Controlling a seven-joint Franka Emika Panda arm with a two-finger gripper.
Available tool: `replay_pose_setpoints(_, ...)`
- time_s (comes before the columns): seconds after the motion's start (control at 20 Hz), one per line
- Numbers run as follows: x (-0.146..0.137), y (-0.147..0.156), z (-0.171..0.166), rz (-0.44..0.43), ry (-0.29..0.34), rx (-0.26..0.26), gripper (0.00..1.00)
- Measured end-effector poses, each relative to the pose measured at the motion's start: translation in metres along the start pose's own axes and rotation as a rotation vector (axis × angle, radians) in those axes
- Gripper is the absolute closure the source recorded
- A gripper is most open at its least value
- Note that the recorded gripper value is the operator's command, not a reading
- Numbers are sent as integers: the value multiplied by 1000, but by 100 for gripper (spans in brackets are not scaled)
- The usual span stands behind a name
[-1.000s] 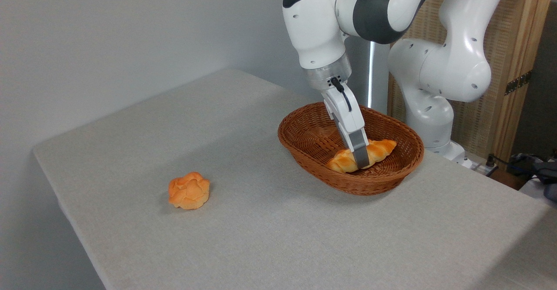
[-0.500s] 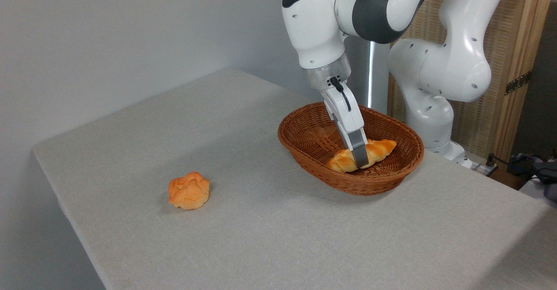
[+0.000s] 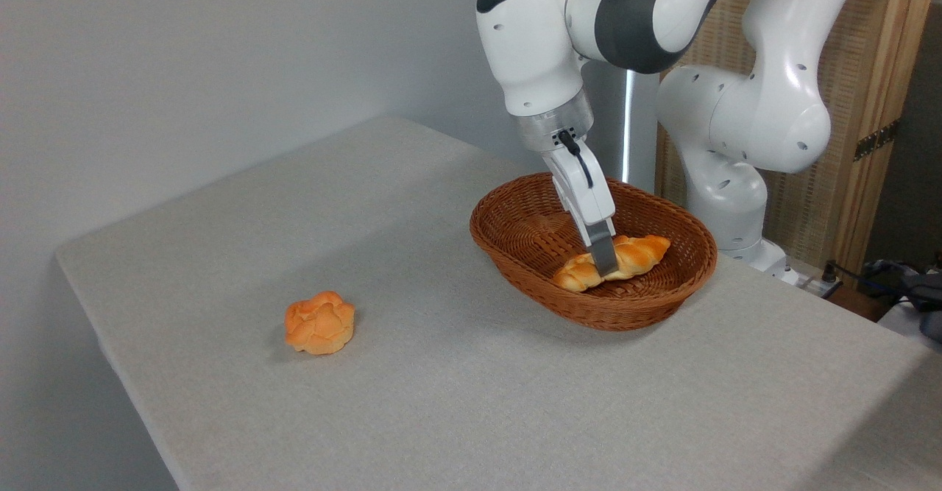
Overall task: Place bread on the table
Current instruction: 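Lift the braided roll out of the basket and carry it beside the orange bun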
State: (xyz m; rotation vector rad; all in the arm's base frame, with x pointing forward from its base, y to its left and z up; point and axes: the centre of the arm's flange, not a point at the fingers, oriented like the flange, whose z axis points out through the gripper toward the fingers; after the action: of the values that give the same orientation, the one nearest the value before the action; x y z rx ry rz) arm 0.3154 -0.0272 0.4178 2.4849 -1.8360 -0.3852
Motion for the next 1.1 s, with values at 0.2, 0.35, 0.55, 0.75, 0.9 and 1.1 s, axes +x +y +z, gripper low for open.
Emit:
replay_pose_setpoints(0.2,11,4,-9,27,-29,23,100)
replay_pose_setpoints(0.35,30,12,-29,63,-69,63,100)
replay_pose_setpoints(0.55,24,5,-61,40,-29,111,100)
replay_pose_setpoints(0.75,-15,-24,-111,-48,87,160,100)
replay_pose_setpoints(0.9,-30,-50,-138,-87,126,179,100)
replay_pose_setpoints(1.1,-20,-91,-158,-96,129,178,88)
